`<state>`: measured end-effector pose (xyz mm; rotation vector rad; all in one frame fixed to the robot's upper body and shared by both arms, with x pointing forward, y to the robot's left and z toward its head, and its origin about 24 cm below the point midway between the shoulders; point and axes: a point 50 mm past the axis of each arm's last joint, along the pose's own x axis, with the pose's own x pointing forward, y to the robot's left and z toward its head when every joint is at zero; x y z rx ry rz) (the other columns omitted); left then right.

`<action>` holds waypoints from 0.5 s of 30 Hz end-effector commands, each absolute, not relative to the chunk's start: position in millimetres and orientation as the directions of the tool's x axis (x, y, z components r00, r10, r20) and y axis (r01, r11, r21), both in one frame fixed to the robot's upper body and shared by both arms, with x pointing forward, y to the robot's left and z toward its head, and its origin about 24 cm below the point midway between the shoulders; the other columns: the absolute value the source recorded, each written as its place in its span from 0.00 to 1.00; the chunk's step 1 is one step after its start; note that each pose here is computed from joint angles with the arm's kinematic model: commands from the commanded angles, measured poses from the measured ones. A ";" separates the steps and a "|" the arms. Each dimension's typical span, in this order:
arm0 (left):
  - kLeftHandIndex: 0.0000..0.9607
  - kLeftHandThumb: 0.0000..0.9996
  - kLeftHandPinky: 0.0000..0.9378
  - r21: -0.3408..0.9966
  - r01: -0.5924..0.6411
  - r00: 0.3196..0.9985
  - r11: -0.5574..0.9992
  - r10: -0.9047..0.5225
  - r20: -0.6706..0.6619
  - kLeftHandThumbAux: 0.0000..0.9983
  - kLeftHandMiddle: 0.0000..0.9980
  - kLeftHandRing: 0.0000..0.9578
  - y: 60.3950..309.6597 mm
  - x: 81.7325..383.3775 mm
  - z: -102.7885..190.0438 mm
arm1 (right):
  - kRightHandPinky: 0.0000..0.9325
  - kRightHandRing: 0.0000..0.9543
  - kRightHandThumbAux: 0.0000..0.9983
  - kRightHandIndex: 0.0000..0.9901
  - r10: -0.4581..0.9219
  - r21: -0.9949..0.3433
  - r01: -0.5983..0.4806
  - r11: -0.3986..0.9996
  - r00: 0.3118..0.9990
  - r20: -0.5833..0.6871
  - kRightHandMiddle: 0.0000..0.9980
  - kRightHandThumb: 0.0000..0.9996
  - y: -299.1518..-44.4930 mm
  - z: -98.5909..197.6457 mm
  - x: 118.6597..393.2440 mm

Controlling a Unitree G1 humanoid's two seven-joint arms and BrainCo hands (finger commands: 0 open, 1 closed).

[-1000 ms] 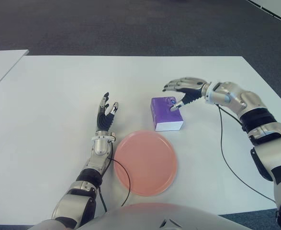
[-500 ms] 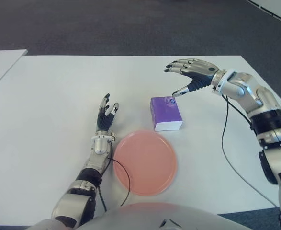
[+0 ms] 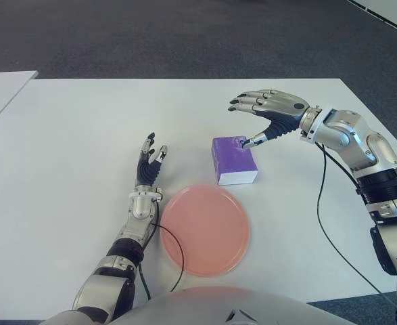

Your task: Put the tissue paper into the plate.

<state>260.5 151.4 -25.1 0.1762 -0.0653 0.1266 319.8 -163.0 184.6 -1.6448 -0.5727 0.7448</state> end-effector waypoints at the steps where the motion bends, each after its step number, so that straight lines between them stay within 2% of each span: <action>1: 0.00 0.04 0.00 0.182 -0.113 0.988 0.977 0.130 -0.082 0.39 0.00 0.00 155.8 234.2 -55.4 | 0.00 0.00 0.21 0.00 0.719 -0.970 -0.085 -0.229 0.657 -0.227 0.00 0.32 -159.2 171.2 313.1; 7: 0.00 0.03 0.00 0.157 -0.125 0.984 0.980 0.142 -0.104 0.40 0.00 0.00 156.4 234.2 -57.6 | 0.00 0.00 0.23 0.00 0.720 -0.960 -0.111 -0.259 0.641 -0.268 0.00 0.30 -156.2 151.3 310.8; 12: 0.00 0.03 0.00 0.169 -0.125 0.987 0.978 0.140 -0.079 0.39 0.00 0.00 156.8 233.2 -55.7 | 0.00 0.00 0.23 0.00 0.705 -0.956 -0.136 -0.259 0.651 -0.284 0.00 0.29 -161.7 113.6 318.9; 15: 0.00 0.03 0.00 0.178 -0.121 0.988 0.977 0.136 -0.072 0.39 0.00 0.00 156.8 232.4 -55.1 | 0.00 0.00 0.23 0.00 0.718 -0.960 -0.135 -0.245 0.641 -0.273 0.00 0.29 -161.3 105.0 319.4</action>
